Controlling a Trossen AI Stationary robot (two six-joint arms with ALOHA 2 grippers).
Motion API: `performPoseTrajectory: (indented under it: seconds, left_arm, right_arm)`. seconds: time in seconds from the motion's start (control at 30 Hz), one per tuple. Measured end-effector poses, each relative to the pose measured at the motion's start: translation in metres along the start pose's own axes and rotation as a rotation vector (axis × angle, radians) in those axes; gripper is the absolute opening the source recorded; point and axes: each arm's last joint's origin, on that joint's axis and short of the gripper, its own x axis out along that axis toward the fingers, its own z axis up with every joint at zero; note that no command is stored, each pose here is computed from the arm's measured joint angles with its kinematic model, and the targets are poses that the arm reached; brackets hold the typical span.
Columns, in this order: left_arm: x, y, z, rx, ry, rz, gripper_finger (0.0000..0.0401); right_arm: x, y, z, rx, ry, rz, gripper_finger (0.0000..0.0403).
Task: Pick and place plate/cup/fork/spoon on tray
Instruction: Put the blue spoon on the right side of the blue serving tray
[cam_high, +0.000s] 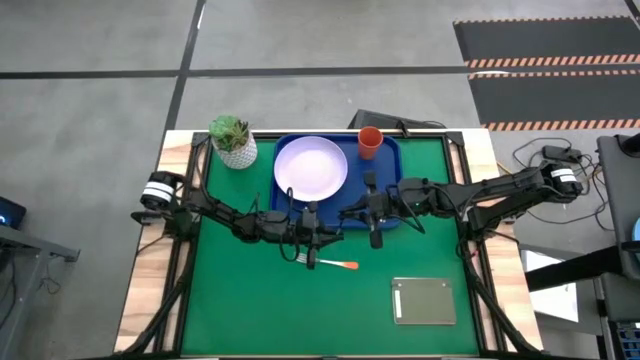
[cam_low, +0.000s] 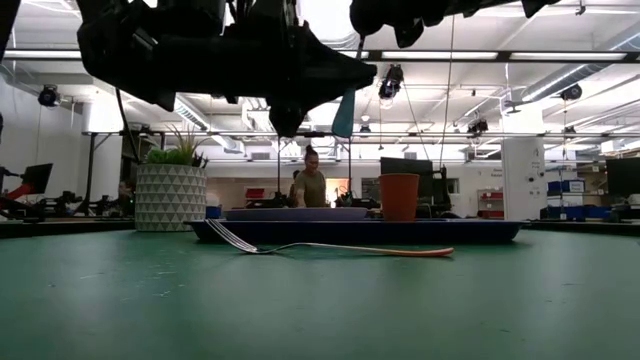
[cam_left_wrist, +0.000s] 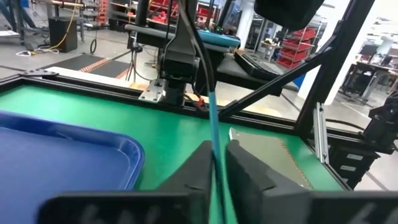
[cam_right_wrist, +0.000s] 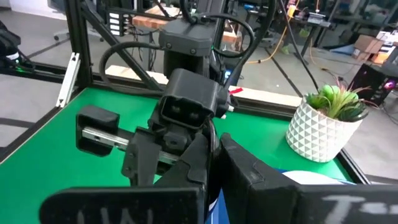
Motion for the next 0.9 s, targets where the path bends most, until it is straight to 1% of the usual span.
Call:
performPoseTrajectory:
  seconds: [0.07, 0.17, 0.27, 0.37, 0.43, 0.5, 0.6, 0.7, 0.83, 0.9]
  left_arm:
    - [0.0, 0.0, 0.0, 0.0, 0.0, 0.001, 0.0006]
    - [0.0, 0.0, 0.0, 0.003, -0.002, 0.009, 0.0002]
    - [0.0, 0.001, 0.0, 0.025, -0.009, 0.041, 0.0001]
    - [-0.001, 0.0, 0.001, 0.06, -0.025, 0.056, 0.0001]
    - [-0.001, -0.001, 0.003, 0.073, -0.047, 0.053, 0.0]
    - [-0.002, -0.001, 0.005, 0.077, -0.069, 0.075, 0.0]
    - [-0.002, 0.0, 0.006, 0.102, -0.081, 0.125, 0.0]
    - [-0.003, 0.001, 0.008, 0.137, -0.096, 0.209, 0.0]
    - [-0.007, 0.0, 0.014, 0.221, -0.115, 0.351, 0.0]
    - [-0.008, -0.001, 0.019, 0.255, -0.126, 0.39, 0.0001]
  right_arm:
    - [0.0, 0.0, 0.0, -0.003, 0.0, 0.0, 0.0013]
    - [0.0, 0.0, 0.0, -0.007, -0.001, -0.001, 0.0013]
    - [0.0, 0.0, 0.0, -0.004, -0.002, -0.004, 0.0018]
    - [0.0, -0.001, 0.001, 0.002, -0.006, -0.02, 0.0045]
    - [0.0, -0.002, 0.001, 0.013, -0.004, -0.054, 0.0072]
    - [-0.001, -0.003, 0.002, 0.017, -0.006, -0.085, 0.01]
    - [-0.006, -0.004, 0.007, 0.02, -0.031, -0.109, 0.0137]
    - [-0.017, -0.007, 0.017, 0.054, -0.081, -0.139, 0.0164]
    - [-0.033, -0.009, 0.024, 0.127, -0.08, -0.178, 0.0183]
    - [-0.038, -0.009, 0.023, 0.162, -0.051, -0.199, 0.0185]
